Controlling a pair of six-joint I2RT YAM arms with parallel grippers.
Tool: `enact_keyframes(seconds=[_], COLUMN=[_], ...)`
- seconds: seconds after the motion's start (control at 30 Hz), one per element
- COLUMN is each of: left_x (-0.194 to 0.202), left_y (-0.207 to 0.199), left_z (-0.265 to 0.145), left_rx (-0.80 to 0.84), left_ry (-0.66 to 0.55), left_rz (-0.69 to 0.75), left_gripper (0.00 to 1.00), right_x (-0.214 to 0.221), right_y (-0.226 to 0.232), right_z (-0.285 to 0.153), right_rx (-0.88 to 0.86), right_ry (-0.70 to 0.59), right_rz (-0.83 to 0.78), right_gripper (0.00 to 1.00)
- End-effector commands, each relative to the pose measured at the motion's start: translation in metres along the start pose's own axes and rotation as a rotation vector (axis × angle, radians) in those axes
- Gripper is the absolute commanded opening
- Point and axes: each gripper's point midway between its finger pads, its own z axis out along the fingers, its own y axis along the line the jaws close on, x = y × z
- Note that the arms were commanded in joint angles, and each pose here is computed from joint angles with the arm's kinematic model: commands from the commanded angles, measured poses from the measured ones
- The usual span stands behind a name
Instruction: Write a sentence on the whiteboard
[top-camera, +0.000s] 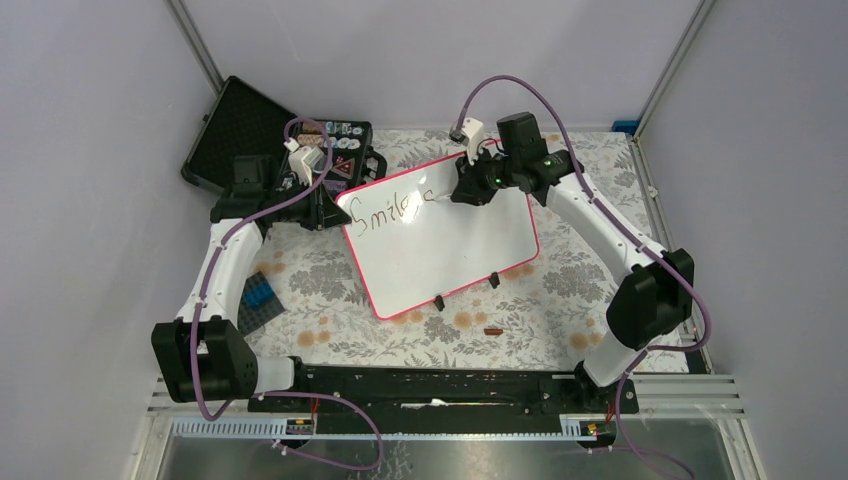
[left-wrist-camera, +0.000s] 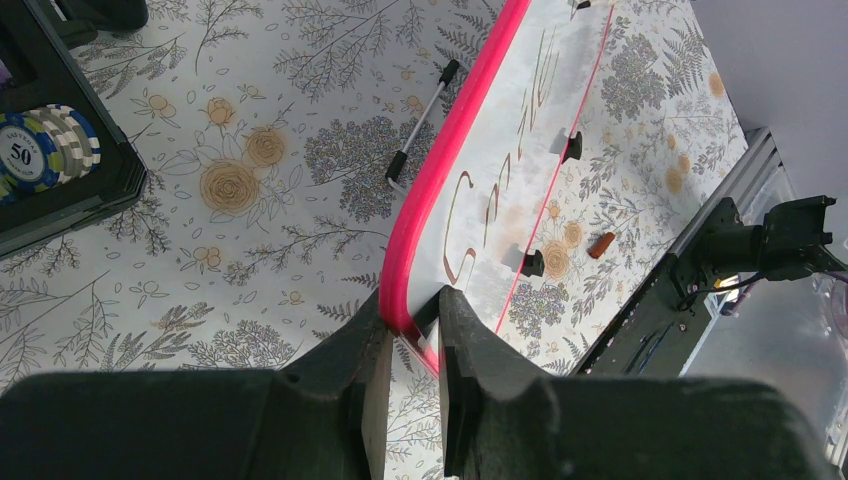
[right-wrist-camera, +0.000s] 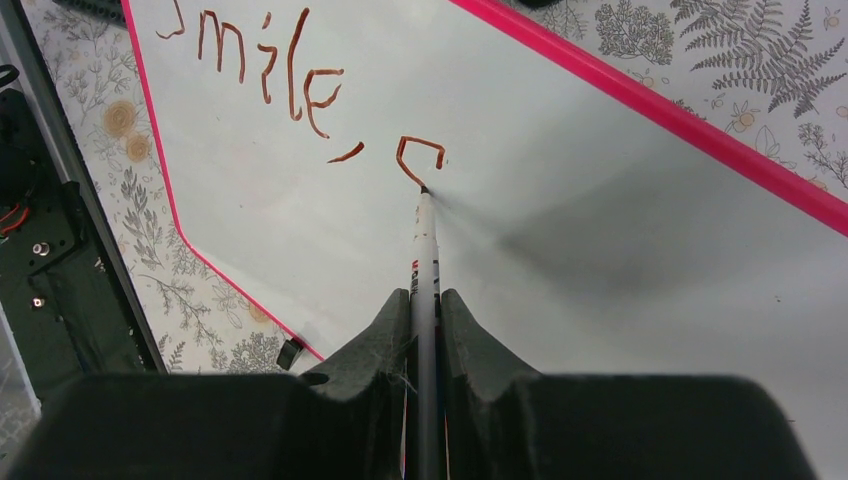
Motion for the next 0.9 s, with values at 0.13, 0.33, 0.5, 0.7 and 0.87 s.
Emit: enact_keyframes(seconds=[0.13, 0.33, 0.5, 0.7, 0.87], left_x=[-0.017, -0.017, -0.016, -0.016, -0.016], left_y=[0.006, 0.006, 0.006, 0.006, 0.006], left_z=[-0.001, -0.002, -0.001, -0.002, -0.002], left_rx=[-0.048, -0.048, -0.046, -0.050, -0.050], left_ry=[-0.047, -0.047, -0.046, -0.047, -0.046], left_rz=[0.120, 0.120, 0.119, 0.123, 0.123], left_gripper=[0.00, 0.00, 0.00, 0.00, 0.00], right_x=[0.001, 0.004, 0.001, -0.006, -0.012], right_y=[-0.003, 0.002, 0.011, 0.015, 0.018], right_z=[-0.006, -0.003, 0.002, 0.007, 0.006], right_rx=[0.016, -0.005, -0.023, -0.036, -0.038], right_ry=[-0.015, -0.010, -0.008, -0.014, -0.025], right_rz=[-0.014, -0.011, -0.025, -0.031, -0.038], right_gripper=[0.00, 0.00, 0.00, 0.00, 0.00])
